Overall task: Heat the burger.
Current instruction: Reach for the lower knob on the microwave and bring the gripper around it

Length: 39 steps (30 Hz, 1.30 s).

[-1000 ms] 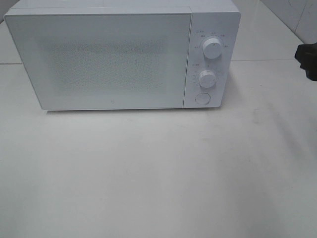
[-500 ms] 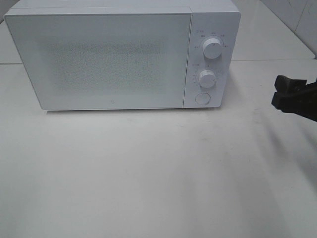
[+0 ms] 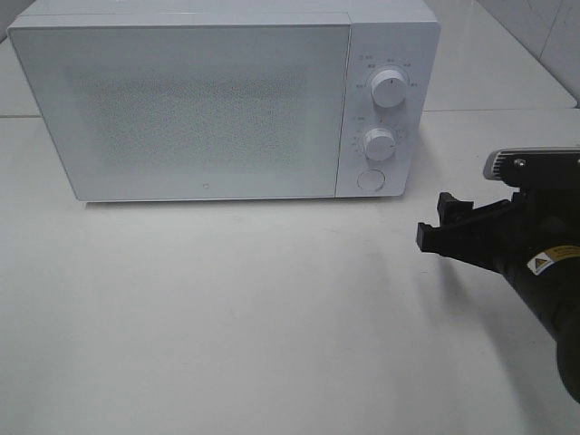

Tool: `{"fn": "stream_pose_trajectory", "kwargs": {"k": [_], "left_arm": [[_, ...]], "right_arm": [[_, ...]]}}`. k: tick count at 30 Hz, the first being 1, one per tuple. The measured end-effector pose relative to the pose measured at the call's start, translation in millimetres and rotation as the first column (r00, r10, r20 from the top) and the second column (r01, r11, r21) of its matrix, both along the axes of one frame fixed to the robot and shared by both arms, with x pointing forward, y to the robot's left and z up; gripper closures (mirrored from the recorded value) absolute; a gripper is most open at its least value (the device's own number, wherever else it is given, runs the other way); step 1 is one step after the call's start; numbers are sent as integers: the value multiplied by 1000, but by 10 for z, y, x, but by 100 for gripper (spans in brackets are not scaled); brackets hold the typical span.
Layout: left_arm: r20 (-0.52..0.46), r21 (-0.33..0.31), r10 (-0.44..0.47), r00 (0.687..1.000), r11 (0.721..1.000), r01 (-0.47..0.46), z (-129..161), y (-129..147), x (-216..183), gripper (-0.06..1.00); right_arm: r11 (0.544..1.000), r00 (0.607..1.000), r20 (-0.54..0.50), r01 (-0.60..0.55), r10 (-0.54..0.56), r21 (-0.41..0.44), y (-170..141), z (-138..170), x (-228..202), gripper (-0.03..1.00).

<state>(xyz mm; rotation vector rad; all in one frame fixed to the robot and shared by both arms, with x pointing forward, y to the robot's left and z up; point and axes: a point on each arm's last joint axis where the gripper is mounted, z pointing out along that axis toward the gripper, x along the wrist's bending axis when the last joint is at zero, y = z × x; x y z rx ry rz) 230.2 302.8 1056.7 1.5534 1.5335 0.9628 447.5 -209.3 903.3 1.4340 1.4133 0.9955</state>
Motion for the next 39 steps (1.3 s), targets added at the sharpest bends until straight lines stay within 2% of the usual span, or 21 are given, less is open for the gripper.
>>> {"fn": "stream_pose_trajectory", "kwargs": {"k": [15, 25, 39], "left_arm": [[0, 0, 0, 1000, 1000, 0, 0, 0, 0, -4], [0, 0, 0, 1000, 1000, 0, 0, 0, 0, -4], [0, 0, 0, 1000, 1000, 0, 0, 0, 0, -4]], "right_arm": [[1000, 994, 112, 1, -2, 8, 358, 254, 275, 21], [998, 992, 114, -48, 51, -30, 589, 83, 567, 21], [998, 989, 138, -46, 50, -34, 708, -74, 954, 21]]}}
